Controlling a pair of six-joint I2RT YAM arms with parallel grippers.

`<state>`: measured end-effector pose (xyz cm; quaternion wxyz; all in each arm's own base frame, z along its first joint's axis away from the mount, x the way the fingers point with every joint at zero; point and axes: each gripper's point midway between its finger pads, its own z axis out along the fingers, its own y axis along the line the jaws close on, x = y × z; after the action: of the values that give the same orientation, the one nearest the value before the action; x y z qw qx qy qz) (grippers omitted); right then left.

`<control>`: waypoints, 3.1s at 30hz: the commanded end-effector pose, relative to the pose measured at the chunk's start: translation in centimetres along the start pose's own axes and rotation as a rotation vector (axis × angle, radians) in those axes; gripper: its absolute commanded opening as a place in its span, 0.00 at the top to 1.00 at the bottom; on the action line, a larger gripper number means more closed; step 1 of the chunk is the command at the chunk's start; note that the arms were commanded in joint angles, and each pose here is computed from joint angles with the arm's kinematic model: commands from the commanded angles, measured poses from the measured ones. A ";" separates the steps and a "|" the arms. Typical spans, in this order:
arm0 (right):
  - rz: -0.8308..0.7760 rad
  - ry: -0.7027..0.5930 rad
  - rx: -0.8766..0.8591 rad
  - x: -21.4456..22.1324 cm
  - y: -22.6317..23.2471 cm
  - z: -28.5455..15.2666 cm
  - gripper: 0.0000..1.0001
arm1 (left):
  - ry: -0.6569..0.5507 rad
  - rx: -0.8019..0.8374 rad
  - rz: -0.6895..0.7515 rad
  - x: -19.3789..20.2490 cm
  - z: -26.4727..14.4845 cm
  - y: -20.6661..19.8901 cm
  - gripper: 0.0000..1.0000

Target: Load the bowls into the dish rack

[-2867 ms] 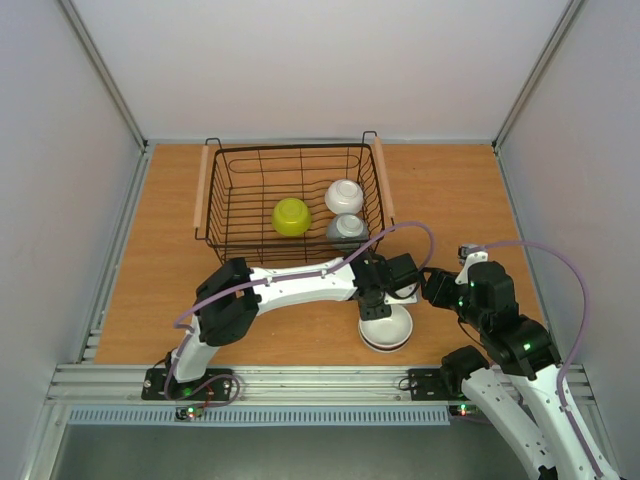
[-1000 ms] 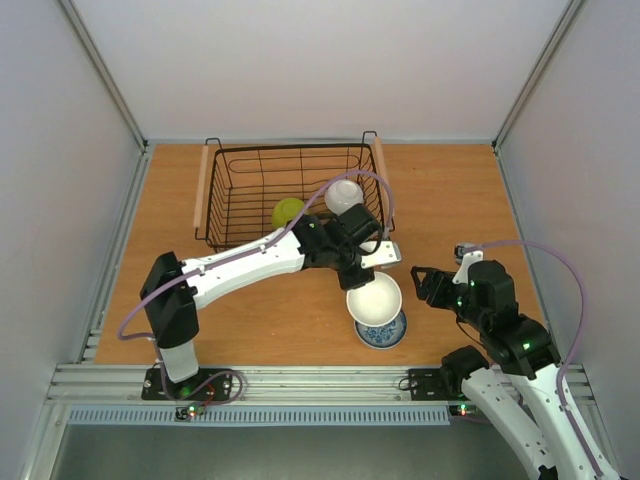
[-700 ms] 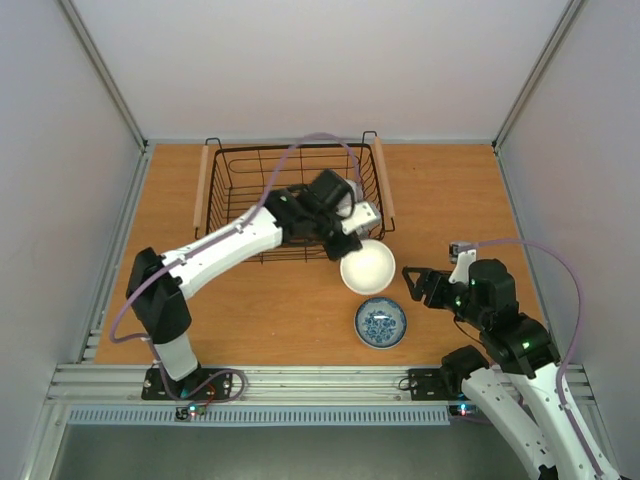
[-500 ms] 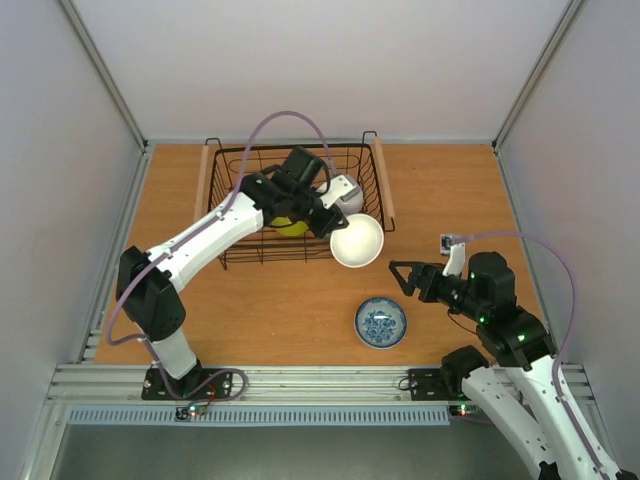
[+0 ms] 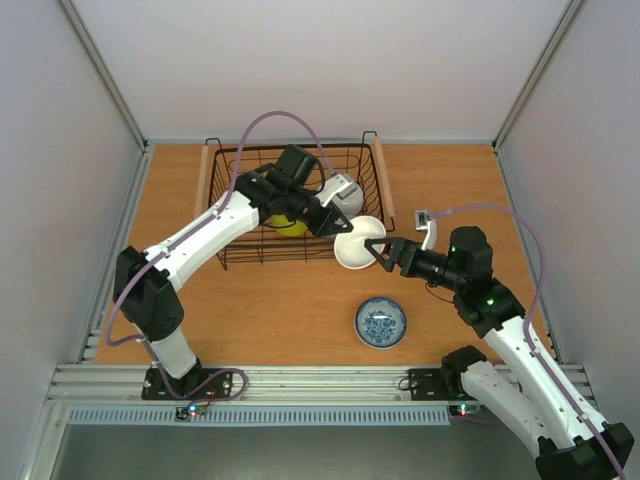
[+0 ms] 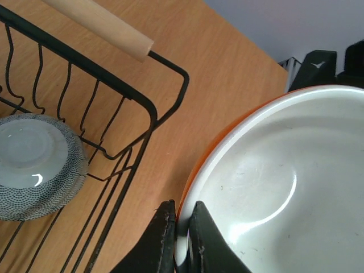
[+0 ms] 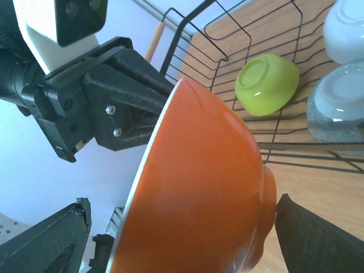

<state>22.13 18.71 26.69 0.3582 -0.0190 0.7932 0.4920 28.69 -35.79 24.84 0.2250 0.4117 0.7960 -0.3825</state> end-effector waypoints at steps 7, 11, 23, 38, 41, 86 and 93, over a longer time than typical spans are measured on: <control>0.000 -0.031 -0.142 -0.5 2.4 -0.1 0.11 | -0.139 0.095 0.068 -2.6 -3.8 -3.6 0.99; 0.016 -0.031 -0.163 -0.3 2.6 -0.2 0.11 | -0.147 0.099 0.065 -2.6 -4.0 -3.5 1.00; 0.045 0.001 -0.318 -0.8 5.2 0.3 0.23 | -0.153 0.091 0.061 -2.6 -4.1 -3.1 0.99; 0.017 0.035 -0.328 -1.8 6.1 1.0 0.99 | -0.175 0.035 0.090 -2.3 -4.9 -2.6 0.91; -0.025 0.034 -0.284 -2.7 6.4 1.1 0.99 | -0.209 -0.091 0.110 -2.6 -5.9 -1.3 0.33; -0.804 0.842 0.839 0.3 -8.7 23.8 0.99 | -0.328 -0.865 0.031 2.7 -21.8 11.0 0.01; -0.868 0.908 0.918 2.0 -10.5 24.0 0.99 | -0.372 -0.977 0.045 2.5 -24.1 11.2 0.01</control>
<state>38.18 33.97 12.10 0.1458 -0.3567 0.9200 -0.0710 35.18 -12.69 30.83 0.4937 0.2269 0.8377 -0.0553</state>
